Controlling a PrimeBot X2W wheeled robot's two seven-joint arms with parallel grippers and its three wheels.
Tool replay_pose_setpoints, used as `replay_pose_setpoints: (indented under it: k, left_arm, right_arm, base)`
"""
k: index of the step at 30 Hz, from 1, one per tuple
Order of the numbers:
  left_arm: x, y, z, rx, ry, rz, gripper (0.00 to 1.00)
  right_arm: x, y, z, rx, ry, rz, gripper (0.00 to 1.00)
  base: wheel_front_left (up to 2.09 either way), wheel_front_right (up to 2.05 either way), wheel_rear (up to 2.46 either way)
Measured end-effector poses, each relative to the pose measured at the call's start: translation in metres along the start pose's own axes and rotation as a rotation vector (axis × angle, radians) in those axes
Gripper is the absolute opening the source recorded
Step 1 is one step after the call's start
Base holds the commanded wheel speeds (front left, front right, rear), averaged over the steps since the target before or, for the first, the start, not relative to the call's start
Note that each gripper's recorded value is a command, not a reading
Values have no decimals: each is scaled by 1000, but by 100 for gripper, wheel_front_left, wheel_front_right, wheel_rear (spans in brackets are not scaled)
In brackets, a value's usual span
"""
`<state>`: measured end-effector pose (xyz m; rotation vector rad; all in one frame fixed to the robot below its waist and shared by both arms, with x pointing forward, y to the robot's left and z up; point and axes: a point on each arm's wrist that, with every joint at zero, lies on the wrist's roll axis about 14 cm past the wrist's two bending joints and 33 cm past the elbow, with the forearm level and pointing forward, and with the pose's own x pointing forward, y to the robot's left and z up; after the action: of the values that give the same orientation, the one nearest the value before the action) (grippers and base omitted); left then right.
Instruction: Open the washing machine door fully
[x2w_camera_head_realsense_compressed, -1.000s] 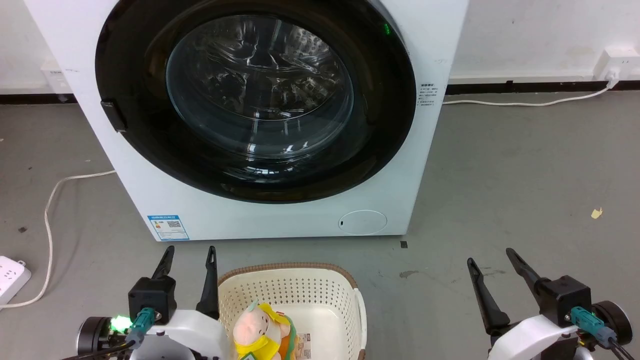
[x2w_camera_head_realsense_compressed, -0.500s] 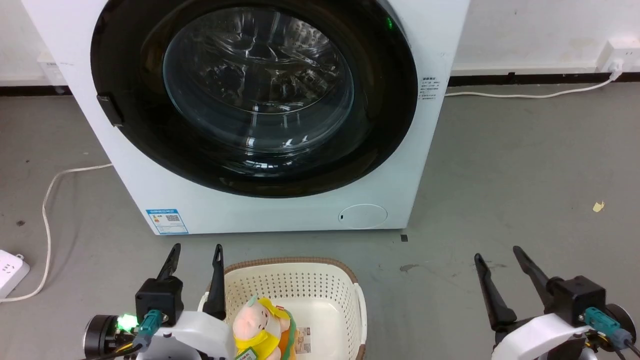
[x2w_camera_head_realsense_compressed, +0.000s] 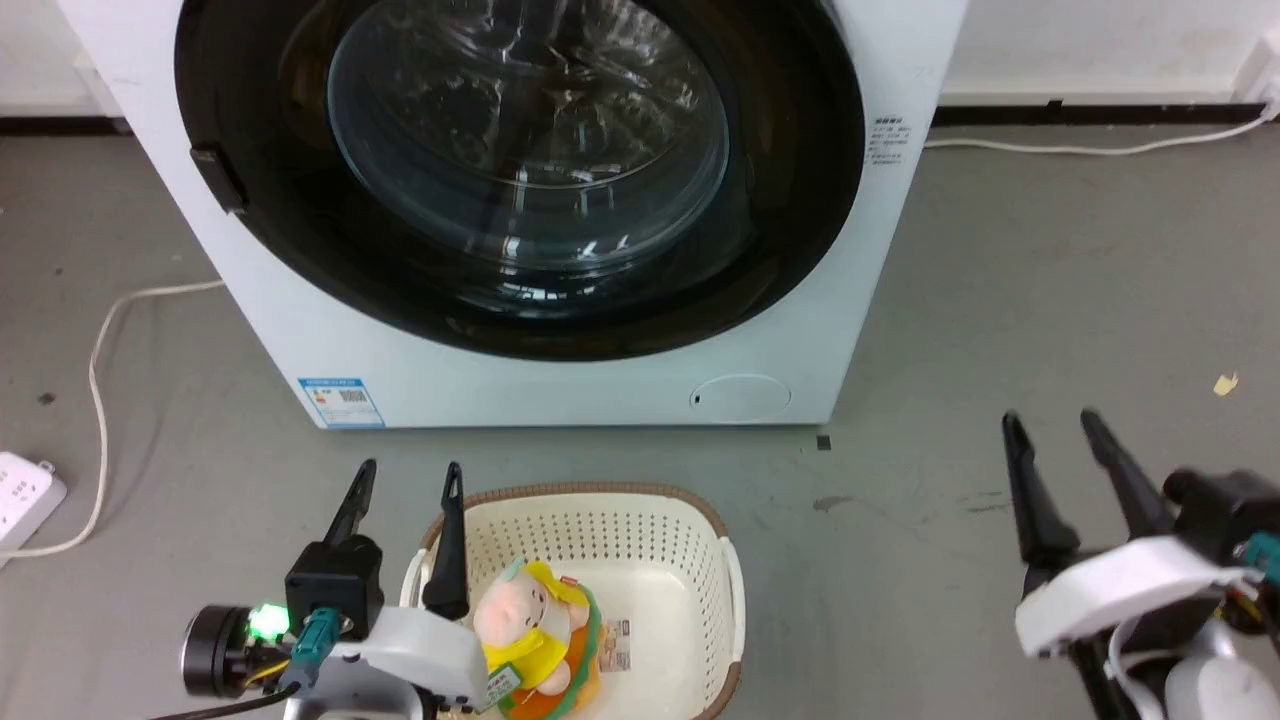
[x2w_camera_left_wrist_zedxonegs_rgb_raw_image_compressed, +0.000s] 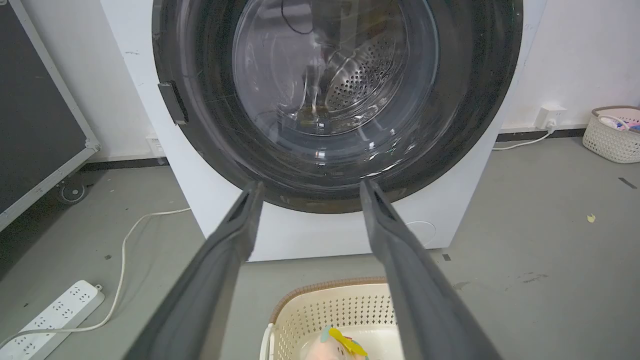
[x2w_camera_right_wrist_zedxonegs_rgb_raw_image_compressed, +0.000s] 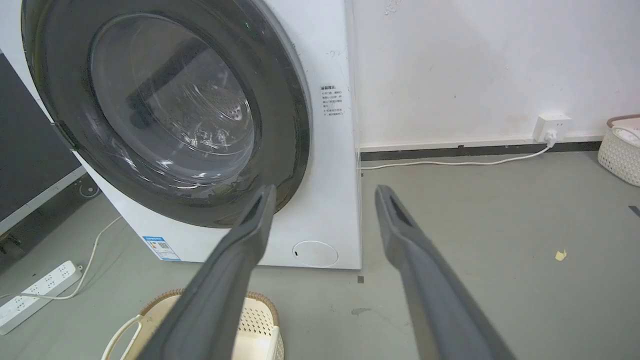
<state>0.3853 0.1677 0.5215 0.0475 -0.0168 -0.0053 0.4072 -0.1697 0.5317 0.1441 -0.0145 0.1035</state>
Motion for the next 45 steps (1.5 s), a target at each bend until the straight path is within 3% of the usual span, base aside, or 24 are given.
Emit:
replay_pose_setpoints:
  k: [30, 31, 32, 33, 45]
  left_arm:
    - [26, 5, -18, 8, 3, 49, 100]
    - [26, 5, -19, 8, 5, 48, 100]
    - [27, 4, -19, 9, 5, 47, 100]
    - [29, 4, -18, 10, 1, 49, 100]
    - [34, 9, -28, 17, 10, 76, 100]
  right_arm:
    - [151, -5, 8, 304, 66, -10, 100]
    - [156, -5, 7, 317, 71, -11, 97]
    - [160, -5, 7, 332, 72, -12, 35]
    - [164, -4, 6, 342, 79, -11, 0]
    - [211, 5, -18, 492, 220, 4, 0]
  base:
    - [0, 0, 0]
    - [0, 0, 0]
    - [0, 0, 0]
    - [0, 0, 0]
    - [0, 0, 0]
